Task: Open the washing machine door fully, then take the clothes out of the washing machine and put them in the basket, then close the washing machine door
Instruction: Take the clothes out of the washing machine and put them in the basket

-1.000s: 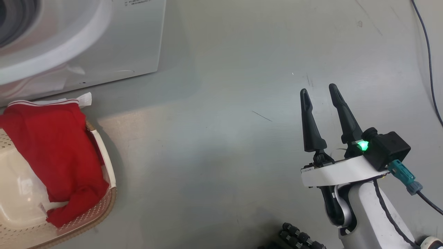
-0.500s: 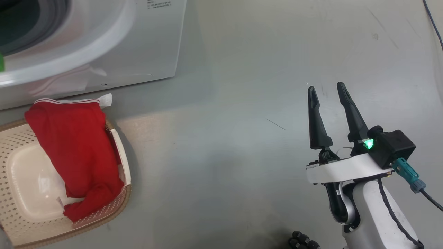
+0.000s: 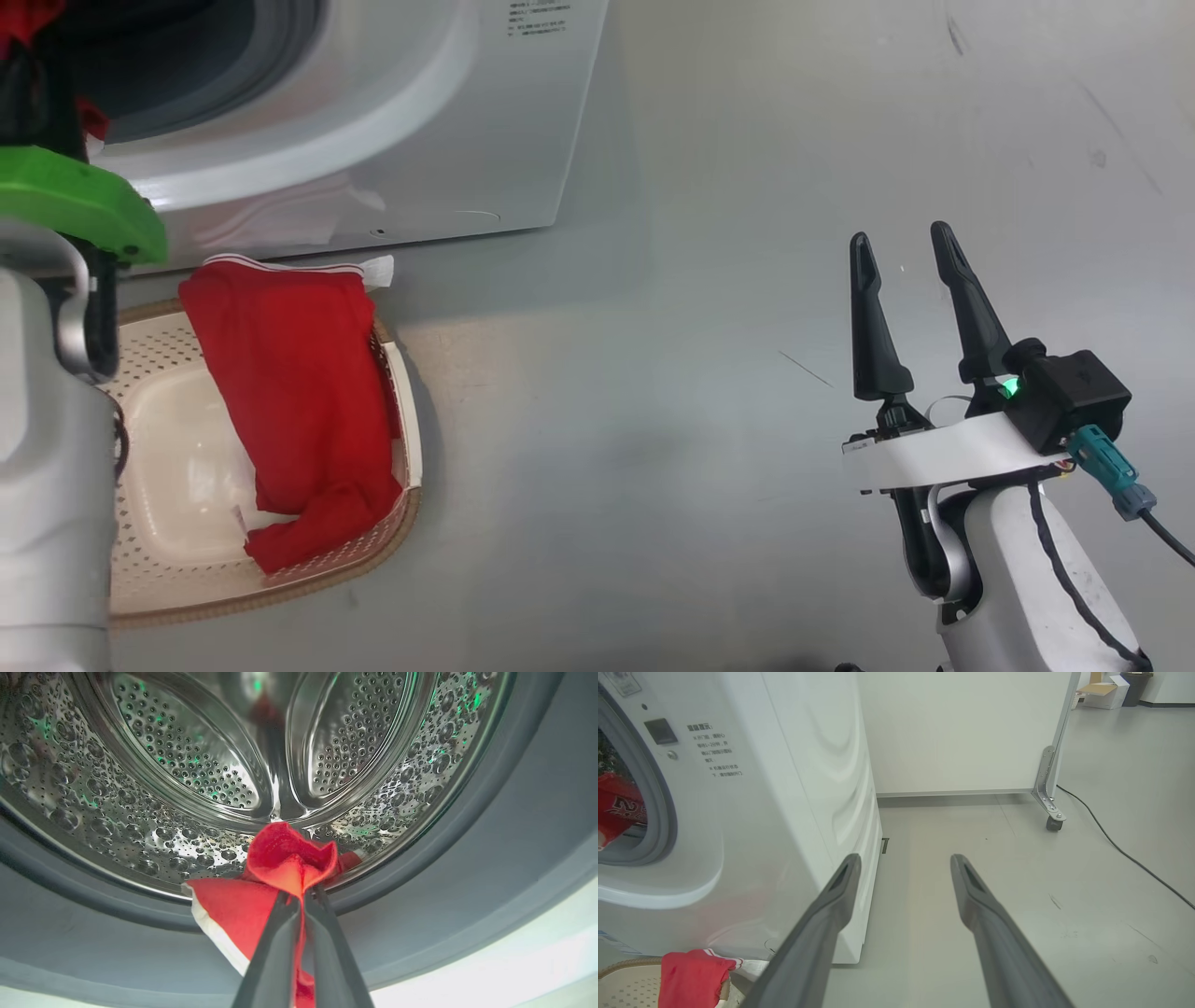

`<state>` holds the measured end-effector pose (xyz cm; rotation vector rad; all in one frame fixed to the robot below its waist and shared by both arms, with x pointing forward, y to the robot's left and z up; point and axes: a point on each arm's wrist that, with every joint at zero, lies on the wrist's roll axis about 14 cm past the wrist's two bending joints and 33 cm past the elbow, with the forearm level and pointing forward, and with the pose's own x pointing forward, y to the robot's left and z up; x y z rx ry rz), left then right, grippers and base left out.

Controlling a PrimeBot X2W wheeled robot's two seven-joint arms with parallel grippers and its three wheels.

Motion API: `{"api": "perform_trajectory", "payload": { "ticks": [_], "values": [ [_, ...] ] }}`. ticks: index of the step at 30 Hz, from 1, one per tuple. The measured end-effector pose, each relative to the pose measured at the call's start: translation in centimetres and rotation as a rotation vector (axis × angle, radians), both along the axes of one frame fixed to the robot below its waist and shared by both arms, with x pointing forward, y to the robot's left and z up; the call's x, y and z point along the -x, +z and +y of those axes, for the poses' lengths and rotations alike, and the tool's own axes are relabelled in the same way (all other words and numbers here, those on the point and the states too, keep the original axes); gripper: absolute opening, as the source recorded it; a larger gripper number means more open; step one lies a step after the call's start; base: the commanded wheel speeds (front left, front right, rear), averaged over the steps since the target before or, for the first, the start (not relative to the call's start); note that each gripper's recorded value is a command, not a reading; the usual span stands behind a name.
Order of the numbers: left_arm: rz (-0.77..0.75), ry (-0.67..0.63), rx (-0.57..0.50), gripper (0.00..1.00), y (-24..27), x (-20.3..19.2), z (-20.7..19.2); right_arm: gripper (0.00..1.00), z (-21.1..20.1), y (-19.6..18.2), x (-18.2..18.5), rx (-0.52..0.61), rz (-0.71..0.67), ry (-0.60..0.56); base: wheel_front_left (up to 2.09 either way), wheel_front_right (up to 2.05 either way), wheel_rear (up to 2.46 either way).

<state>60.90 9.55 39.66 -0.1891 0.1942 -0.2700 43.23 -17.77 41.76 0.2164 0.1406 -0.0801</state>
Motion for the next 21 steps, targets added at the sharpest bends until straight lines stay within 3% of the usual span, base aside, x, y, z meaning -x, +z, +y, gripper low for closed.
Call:
{"api": "perform_trajectory", "payload": {
  "ticks": [15,21],
  "values": [
    [-0.136,0.024,0.000,0.00,3.4,4.5,2.1,1.00,2.2,1.1,-0.1,-0.023,-0.033,0.070,0.00,0.00,0.00],
    [-0.259,0.024,0.015,0.00,7.8,5.0,2.4,1.00,2.8,1.7,0.1,-0.030,-0.049,0.091,0.00,0.00,0.00]
  ]
}}
